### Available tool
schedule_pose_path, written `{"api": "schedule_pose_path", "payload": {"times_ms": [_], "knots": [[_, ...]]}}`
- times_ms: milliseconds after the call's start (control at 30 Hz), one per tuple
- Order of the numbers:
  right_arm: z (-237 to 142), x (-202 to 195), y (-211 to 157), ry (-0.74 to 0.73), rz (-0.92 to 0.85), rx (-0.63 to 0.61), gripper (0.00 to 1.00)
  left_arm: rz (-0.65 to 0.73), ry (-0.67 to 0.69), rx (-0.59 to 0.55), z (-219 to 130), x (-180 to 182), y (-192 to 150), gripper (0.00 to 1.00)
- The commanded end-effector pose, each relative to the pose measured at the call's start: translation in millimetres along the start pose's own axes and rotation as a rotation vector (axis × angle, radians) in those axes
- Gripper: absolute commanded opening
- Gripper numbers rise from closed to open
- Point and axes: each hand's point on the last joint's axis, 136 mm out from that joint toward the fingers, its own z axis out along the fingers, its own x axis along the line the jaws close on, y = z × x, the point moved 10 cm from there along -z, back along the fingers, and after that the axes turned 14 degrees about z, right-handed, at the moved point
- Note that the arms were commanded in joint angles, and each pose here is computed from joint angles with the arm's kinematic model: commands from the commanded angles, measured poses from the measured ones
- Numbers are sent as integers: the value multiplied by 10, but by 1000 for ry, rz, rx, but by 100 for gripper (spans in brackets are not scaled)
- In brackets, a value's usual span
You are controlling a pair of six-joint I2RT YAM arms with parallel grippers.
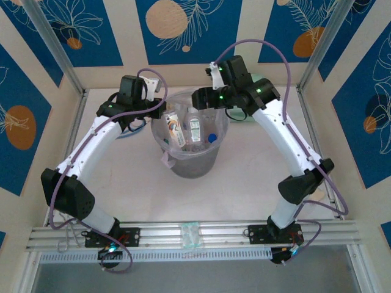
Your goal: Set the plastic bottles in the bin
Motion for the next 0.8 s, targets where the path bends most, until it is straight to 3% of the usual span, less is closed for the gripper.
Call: {"api": "schedule_pose_path", "payload": {"times_ms": [0, 400, 467, 533, 667, 733, 767], "knots": [[-291, -166, 27, 8, 35, -62, 73, -5, -95, 186, 303, -215, -300, 0], [-763, -1031, -142, 31, 262, -143, 73, -39, -157, 151, 559, -497, -170, 1], [-794, -1098, -164, 25, 272, -149, 73, -16, -125, 146, 513, -480, -132, 14], [-817, -1155, -173, 17, 280, -170, 74, 20, -91, 141, 431, -464, -81, 43], [-786, -1284, -191, -11, 317, -216, 78, 95, -31, 115, 221, -420, 65, 70], [-777, -1359, -195, -52, 359, -256, 86, 154, 4, 81, 49, -388, 176, 87], [-781, -1389, -202, -75, 374, -282, 96, 178, 32, 60, -44, -359, 226, 95]]}}
